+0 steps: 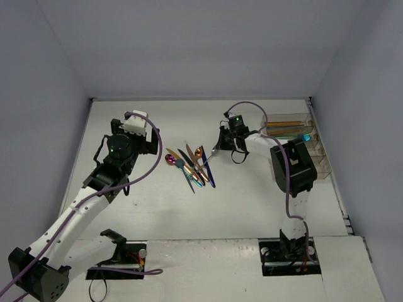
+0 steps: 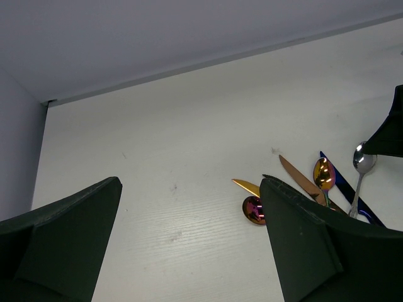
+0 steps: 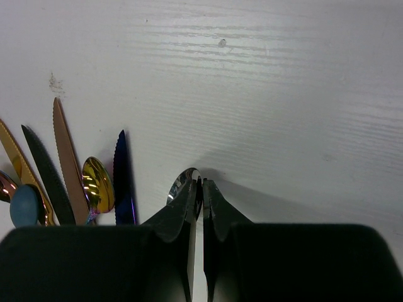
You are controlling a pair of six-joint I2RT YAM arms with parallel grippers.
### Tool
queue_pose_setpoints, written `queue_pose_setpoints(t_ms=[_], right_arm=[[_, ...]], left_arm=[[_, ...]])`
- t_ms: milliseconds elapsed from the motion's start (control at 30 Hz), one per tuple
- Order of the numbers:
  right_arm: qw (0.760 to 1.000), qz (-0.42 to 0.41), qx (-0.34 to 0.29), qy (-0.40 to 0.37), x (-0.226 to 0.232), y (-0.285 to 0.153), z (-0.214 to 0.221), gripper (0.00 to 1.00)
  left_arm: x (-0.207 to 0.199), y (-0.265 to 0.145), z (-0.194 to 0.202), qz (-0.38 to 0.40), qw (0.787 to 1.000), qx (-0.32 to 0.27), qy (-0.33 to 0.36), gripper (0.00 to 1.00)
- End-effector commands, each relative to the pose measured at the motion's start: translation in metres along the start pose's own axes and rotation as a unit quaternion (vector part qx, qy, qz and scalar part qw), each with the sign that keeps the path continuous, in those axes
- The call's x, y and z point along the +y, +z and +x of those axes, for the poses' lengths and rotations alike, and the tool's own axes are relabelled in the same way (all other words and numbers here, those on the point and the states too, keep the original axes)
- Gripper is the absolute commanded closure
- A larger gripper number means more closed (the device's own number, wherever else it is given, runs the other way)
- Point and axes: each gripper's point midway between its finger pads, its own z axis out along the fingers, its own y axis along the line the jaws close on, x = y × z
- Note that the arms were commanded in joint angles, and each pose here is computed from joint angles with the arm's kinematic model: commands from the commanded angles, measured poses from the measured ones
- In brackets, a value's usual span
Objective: Sort the eating utensils into containers
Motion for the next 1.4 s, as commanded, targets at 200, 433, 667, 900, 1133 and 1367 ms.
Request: queue_pose_setpoints(t_ms=[200, 433, 667, 900, 1133, 1367], right_arm=[[0.992, 0.049, -0.116, -0.015, -0.025, -0.102, -0.063, 1.0], [0.962, 0.187, -0.194, 0.041, -0.111, -0.207, -0.079, 1.0], [0.887, 0.343, -0.262, 0.163, -0.196, -0.29, -0.06, 1.0], [0.824, 0.449, -0.269, 0.219, -0.235, -0.329, -0.033, 1.0], [0.799, 0.486, -0.236, 0.263, -0.274, -0.32, -0.014, 1.0], [0.804, 0.494, -0.198, 0.266, -0.297, -0.302, -0.007, 1.0]], left_arm=[[0.005, -0.006, -0.045, -0.006, 0.998, -0.061, -0.023, 0.1], [0.004, -0.006, -0.046, -0.005, 0.998, -0.063, -0.024, 0.1], [0.002, -0.005, -0.044, -0.004, 0.998, -0.062, -0.023, 0.1], [-0.001, -0.008, -0.047, 0.002, 0.997, -0.067, -0.023, 0.1], [-0.002, -0.013, -0.052, 0.006, 0.997, -0.076, -0.024, 0.1], [-0.002, -0.016, -0.055, 0.006, 0.996, -0.081, -0.025, 0.1]])
